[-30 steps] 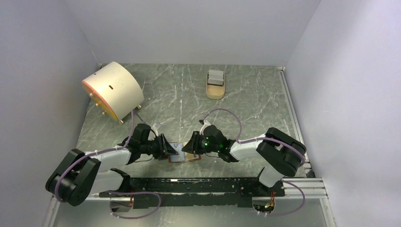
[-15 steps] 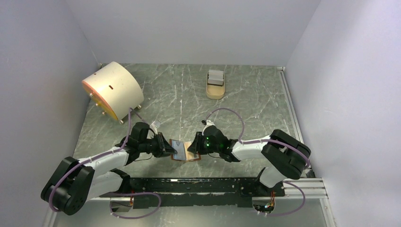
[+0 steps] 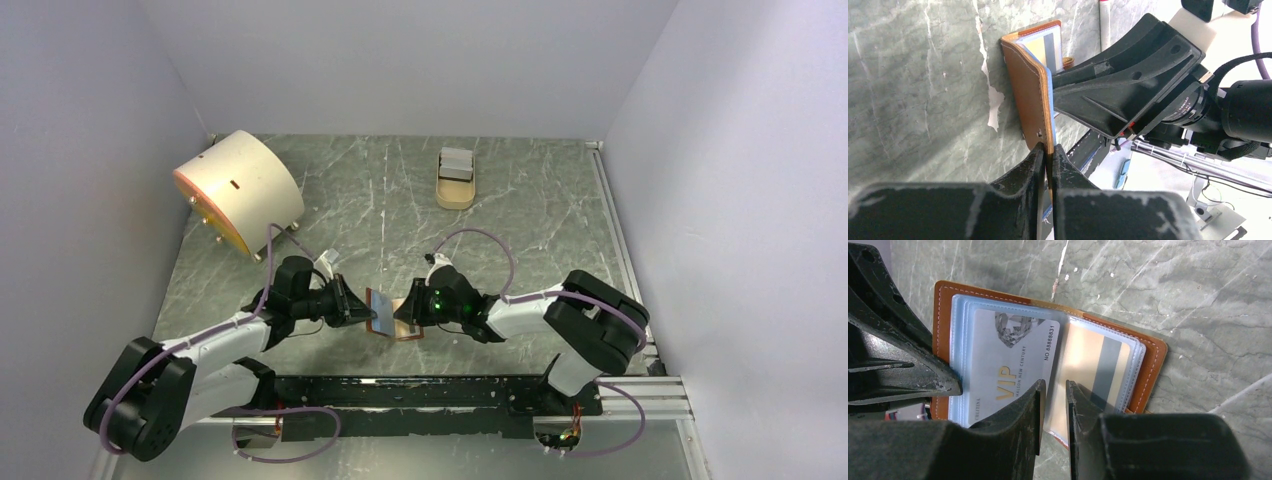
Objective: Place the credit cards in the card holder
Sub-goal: Turn over the card slot in the card holder.
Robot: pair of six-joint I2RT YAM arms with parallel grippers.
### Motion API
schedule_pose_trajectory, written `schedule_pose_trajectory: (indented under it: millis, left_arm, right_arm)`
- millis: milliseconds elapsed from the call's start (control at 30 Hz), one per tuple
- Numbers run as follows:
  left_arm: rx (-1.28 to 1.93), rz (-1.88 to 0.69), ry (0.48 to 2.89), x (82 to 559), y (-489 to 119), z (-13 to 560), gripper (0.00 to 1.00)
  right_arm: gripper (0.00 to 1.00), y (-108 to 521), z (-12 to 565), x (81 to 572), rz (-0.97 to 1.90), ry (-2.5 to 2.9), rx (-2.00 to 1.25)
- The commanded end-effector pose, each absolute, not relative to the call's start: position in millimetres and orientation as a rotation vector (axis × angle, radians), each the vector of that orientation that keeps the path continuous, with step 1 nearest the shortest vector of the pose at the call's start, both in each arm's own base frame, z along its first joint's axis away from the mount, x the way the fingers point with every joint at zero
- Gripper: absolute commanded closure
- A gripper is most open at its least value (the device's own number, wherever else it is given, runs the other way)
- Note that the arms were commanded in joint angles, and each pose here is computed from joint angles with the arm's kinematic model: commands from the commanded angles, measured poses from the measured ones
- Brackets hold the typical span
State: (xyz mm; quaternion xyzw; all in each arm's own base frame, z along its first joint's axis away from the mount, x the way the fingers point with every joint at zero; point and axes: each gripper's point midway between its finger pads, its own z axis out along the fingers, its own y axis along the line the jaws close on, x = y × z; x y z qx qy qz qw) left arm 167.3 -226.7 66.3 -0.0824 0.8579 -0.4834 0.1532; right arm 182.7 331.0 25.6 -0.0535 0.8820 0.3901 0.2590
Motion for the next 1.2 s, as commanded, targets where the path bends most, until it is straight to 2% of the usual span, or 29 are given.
schedule_pose_trajectory:
  millis: [0, 367, 633, 767, 933, 1033, 1133, 1167]
  left_arm:
    - [-0.166, -1.465, 2.39, 171.0, -235.1, 81.3, 0.91]
    - [-0.108, -1.549, 2.327, 169.2, -241.2, 90.5, 0.91]
    - [-0.179, -1.417, 2.449, 173.3, -234.2, 63.7, 0.91]
    - [-0.205, -1.335, 2.52, 175.2, -231.4, 53.9, 0.79]
    - [-0.183, -1.323, 2.525, 178.3, -236.2, 55.4, 0.7]
    - [-0.176, -1.325, 2.539, 179.6, -238.6, 55.6, 0.75]
    - [-0.177, -1.286, 2.554, 181.7, -236.3, 58.9, 0.89]
    - [-0.182, -1.255, 2.557, 184.0, -234.0, 61.0, 0.91]
  right_arm:
    - [0.74, 322.6, 10.6, 181.0, 0.998, 2.429, -0.148]
    - [0.74, 326.1, 7.1, 178.7, 1.027, 2.437, -0.144]
    - [0.74, 326.2, 6.1, 178.5, 1.03, 2.435, -0.143]
    - [0.74, 325.1, 3.9, 177.8, 1.03, 2.437, -0.138]
    - [0.74, 326.4, 2.6, 177.6, 1.038, 2.437, -0.139]
    - [0.74, 326.7, 3.6, 177.1, 1.042, 2.435, -0.143]
    - [0.73, 324.7, 6.0, 176.8, 1.033, 2.433, -0.149]
    - [0.73, 324.3, 8.3, 176.7, 1.031, 2.434, -0.152]
